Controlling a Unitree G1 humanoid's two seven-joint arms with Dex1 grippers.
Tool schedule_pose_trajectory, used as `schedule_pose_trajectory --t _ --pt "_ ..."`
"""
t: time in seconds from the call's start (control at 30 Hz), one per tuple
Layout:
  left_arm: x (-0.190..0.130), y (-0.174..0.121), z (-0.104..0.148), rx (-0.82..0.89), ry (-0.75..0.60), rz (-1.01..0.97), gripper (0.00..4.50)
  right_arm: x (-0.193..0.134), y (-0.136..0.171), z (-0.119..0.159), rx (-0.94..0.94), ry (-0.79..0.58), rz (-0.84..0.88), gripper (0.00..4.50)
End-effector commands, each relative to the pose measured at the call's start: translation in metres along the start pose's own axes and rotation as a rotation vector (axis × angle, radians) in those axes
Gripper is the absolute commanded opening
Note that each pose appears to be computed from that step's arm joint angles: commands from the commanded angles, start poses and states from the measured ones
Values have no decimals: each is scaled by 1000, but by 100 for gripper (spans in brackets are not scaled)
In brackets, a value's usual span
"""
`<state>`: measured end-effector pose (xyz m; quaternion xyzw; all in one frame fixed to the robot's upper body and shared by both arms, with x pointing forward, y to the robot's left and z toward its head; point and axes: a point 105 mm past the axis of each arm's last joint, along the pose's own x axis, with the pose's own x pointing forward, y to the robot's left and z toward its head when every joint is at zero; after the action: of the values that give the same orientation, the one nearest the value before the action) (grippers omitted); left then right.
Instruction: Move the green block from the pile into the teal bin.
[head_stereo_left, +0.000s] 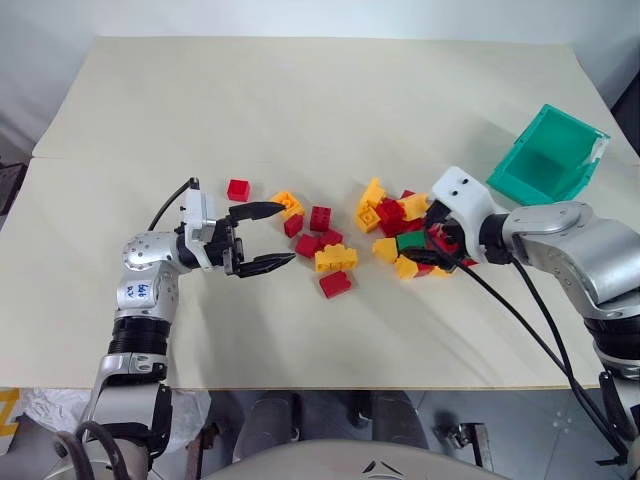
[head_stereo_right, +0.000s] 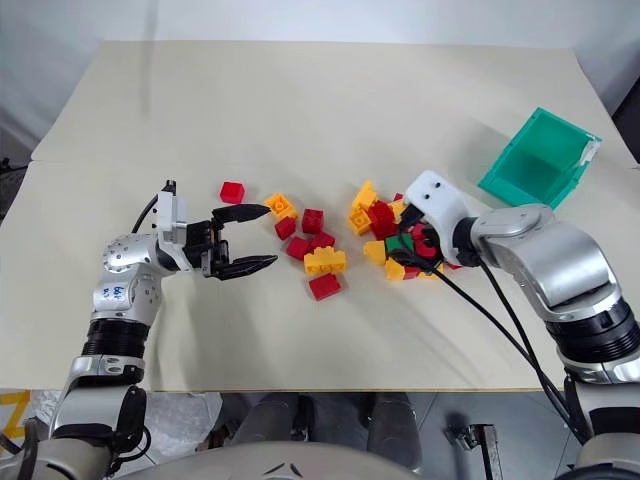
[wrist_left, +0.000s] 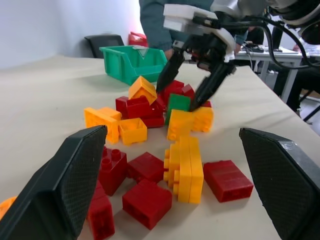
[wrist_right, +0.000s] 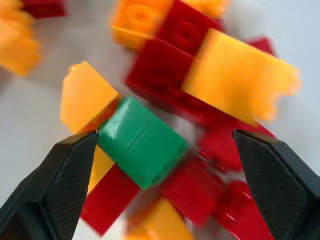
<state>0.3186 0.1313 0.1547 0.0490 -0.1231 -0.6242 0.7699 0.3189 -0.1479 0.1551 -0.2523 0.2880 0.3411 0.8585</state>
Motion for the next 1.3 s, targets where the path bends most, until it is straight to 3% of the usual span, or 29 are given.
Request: schedule_pose_trajectory --t 0.03,0.27,0.3,0.43,0.63,0.8,1.0,1.1,1.13,1.3 --pt "0 -1 9 37 -29 3 450 5 13 -15 22 86 57 448" --pt "1 -1 8 37 -35 11 450 15 11 -17 38 96 41 448" --pt "2 -1 8 36 -36 11 450 16 10 -17 40 93 38 431" --pt "2 -1 9 37 -38 8 450 14 3 -4 40 24 6 323" --pt "5 -5 10 35 -39 -9 450 -3 -9 14 90 -115 -64 126" --pt "9 -7 13 34 -45 -28 450 -23 -16 18 152 -209 -125 123" --pt "21 -7 15 29 -55 -71 450 -50 -31 2 167 -245 -253 123" --pt "23 -6 15 28 -58 -79 450 -52 -26 6 74 -291 -244 123" --pt "23 -6 15 28 -58 -79 450 -51 -23 7 40 -299 -232 158" --pt "22 -8 15 26 -60 -85 450 -53 -2 -3 -29 -249 -155 158"
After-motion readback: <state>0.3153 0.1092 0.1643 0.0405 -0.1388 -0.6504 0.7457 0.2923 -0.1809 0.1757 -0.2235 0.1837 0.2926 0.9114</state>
